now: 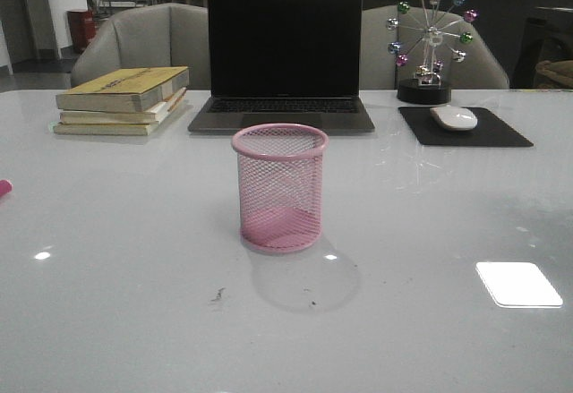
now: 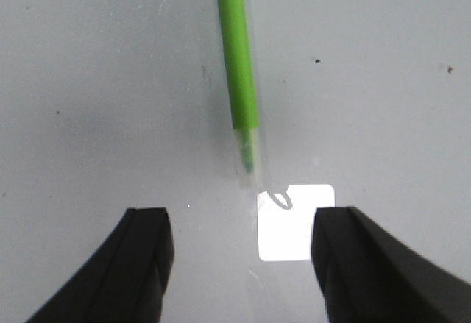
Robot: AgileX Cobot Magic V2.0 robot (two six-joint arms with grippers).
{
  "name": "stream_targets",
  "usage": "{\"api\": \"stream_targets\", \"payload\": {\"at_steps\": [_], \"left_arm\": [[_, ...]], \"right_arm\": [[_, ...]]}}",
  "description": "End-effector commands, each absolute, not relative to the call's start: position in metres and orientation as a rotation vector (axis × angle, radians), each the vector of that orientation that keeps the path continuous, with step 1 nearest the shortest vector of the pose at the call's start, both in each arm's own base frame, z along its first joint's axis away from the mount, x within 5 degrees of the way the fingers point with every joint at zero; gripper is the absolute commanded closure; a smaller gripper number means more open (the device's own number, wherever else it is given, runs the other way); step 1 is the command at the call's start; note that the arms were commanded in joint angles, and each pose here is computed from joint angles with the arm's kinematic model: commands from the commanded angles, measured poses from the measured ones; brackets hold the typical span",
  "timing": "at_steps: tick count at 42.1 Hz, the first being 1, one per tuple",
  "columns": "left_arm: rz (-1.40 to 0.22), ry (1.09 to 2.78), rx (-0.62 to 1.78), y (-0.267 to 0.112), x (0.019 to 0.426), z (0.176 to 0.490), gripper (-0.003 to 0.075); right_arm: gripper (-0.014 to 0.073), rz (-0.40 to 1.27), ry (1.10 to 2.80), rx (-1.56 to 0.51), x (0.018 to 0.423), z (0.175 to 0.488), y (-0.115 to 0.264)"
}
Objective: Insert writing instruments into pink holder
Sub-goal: 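Close the right gripper on the green pen and lift it, then carry the green pen over the pink holder and lower it in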
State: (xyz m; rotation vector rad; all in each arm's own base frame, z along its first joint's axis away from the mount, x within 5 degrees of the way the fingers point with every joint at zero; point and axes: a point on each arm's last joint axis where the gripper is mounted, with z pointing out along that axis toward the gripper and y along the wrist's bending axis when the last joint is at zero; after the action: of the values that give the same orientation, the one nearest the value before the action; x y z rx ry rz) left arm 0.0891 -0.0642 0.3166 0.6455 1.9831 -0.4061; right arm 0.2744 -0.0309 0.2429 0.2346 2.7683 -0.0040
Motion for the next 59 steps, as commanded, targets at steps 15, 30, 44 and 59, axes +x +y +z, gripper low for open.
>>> {"api": "stream_targets", "payload": {"at_steps": [15,30,44,59], "left_arm": [[-0.444,1.880,0.619,-0.068,0.092,0.332,0.0194],[-0.444,1.880,0.619,-0.068,0.092,0.332,0.0194],[-0.444,1.880,0.619,-0.068,0.092,0.332,0.0194],[-0.444,1.880,0.619,-0.068,0.092,0.332,0.0194]], "right_arm": [[0.0075,-0.018,2.772,0.169,0.355,0.221,-0.043],[0.0075,-0.004,2.794,0.134,0.386,0.201,-0.046],[0.0075,0.005,2.780,0.139,0.395,0.192,-0.048],[0.0149,0.033,2.806,0.155,0.396,0.184,-0.048]]}}
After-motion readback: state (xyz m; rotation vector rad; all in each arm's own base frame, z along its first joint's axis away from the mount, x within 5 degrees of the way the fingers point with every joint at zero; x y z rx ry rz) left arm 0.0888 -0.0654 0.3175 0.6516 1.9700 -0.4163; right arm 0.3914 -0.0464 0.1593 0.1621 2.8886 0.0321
